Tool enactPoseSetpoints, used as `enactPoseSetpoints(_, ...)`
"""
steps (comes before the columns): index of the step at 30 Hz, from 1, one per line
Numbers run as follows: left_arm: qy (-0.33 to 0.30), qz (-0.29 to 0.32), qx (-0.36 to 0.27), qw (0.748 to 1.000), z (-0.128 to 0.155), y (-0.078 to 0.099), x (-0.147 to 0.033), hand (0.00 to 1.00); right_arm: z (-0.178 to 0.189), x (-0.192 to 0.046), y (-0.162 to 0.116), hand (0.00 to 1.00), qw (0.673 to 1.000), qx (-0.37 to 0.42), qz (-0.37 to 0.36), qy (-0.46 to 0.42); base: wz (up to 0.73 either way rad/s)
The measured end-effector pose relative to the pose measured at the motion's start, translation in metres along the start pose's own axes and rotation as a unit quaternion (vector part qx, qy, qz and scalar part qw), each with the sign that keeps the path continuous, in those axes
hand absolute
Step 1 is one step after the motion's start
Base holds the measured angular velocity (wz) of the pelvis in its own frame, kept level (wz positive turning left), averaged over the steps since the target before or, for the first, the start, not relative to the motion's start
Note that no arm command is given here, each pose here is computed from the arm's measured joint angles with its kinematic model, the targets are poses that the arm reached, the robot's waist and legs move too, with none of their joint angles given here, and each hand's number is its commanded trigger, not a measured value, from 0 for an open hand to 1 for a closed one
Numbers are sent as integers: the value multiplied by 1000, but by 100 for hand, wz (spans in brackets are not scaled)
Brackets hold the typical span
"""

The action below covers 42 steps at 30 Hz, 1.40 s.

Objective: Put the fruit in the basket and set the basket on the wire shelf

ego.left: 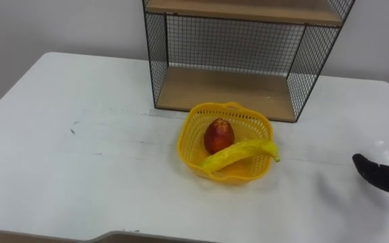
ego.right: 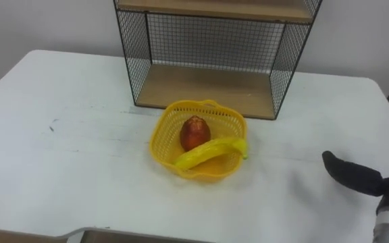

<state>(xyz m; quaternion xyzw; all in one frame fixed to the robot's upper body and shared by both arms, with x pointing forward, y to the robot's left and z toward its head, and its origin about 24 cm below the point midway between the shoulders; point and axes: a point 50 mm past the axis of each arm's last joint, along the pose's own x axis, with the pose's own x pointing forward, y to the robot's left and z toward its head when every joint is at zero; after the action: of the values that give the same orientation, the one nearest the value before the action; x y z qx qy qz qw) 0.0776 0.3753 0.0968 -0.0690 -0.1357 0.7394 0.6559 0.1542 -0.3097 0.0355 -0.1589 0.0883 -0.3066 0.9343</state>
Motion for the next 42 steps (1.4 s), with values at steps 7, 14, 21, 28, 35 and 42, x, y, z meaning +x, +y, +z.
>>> enactPoseSetpoints(7,-28,-120,31,992,-3,-22,-20,0,3,2,7,0,1000,21,22,-3,1)
enactPoseSetpoints(14,44,-258,20,965,-24,-46,-52,0,9,7,18,0,992,109,63,-1,0)
enactPoseSetpoints(21,116,-420,2,900,-41,-76,-95,0,11,2,51,0,975,169,143,10,0)
enactPoseSetpoints(28,166,-515,10,841,-59,-81,-120,0,9,-1,76,0,956,202,211,23,-4)
enactPoseSetpoints(35,211,-557,24,803,-78,-80,-137,0,5,-1,79,0,947,218,232,33,-7)
enactPoseSetpoints(42,252,-591,20,766,-88,-78,-159,0,7,1,86,0,941,225,250,30,-5)
